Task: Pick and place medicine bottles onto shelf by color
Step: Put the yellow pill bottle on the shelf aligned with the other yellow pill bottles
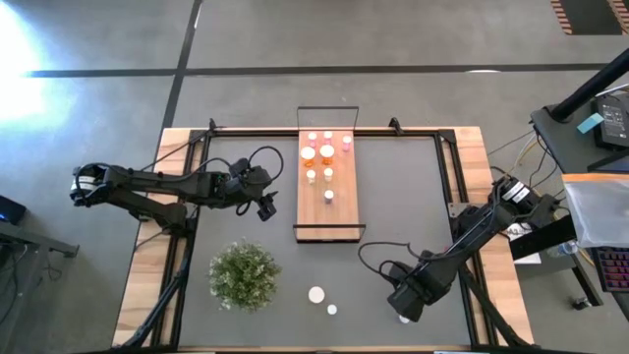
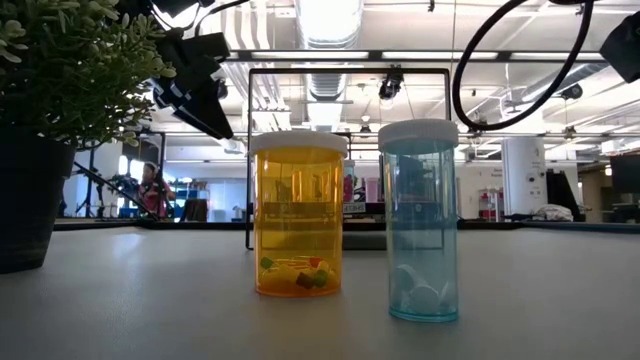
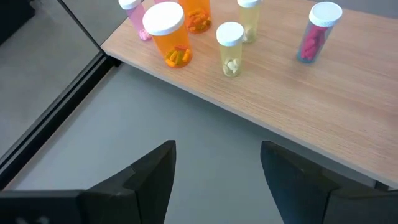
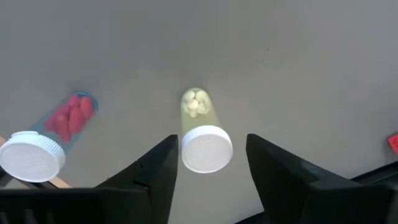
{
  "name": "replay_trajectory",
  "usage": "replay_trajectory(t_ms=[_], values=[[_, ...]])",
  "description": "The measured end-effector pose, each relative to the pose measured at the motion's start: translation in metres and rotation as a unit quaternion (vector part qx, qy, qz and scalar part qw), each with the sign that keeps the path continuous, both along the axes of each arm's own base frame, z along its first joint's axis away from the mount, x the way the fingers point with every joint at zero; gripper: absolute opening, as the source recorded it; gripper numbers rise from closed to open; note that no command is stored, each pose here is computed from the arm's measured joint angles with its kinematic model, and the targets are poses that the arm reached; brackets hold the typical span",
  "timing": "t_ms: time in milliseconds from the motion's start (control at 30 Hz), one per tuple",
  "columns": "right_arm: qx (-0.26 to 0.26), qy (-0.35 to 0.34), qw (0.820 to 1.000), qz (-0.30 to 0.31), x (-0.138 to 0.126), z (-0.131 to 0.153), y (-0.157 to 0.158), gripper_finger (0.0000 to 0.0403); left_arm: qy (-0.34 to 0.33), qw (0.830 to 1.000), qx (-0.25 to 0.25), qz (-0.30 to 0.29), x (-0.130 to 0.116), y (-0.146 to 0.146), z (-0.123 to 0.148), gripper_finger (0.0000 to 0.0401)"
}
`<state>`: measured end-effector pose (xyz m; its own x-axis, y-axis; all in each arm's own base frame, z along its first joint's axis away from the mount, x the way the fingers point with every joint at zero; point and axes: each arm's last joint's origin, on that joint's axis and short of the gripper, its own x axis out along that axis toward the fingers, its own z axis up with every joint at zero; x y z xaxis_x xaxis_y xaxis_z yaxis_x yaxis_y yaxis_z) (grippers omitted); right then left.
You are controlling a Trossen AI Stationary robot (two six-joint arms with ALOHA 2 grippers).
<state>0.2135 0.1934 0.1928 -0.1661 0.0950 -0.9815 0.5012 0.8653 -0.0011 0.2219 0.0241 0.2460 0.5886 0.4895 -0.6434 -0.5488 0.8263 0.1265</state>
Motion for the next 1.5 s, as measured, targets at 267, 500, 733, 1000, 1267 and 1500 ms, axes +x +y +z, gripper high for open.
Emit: replay_trajectory(t_ms=[267, 500, 733, 1000, 1267, 1500], values=[[0.004, -0.003, 1.000, 0.019, 0.000, 0.000, 0.000, 0.0128, 0.000, 1.000, 0.000, 0.000, 0.000, 0.000, 0.000, 0.0219], [0.006, -0.004, 0.999, 0.033, 0.000, 0.000, 0.000, 0.0112, 0.000, 1.000, 0.000, 0.000, 0.000, 0.000, 0.000, 0.0219], [0.006, -0.009, 0.998, 0.056, 0.000, 0.003, -0.001, 0.0121, 0.000, 1.000, 0.000, 0.000, 0.000, 0.000, 0.000, 0.0219], [-0.047, 0.021, 0.995, 0.084, -0.003, 0.018, -0.032, 0.0115, 0.002, 1.000, 0.000, -0.001, 0.000, 0.000, 0.000, 0.0219], [-0.071, -0.014, 0.994, 0.087, 0.003, 0.051, -0.091, 0.0121, 0.004, 1.000, -0.002, -0.003, 0.000, 0.000, -0.001, 0.0219], [-0.085, -0.051, 0.995, 0.028, 0.006, 0.072, -0.157, 0.0117, 0.004, 1.000, -0.001, -0.003, 0.000, 0.000, -0.001, 0.0219]])
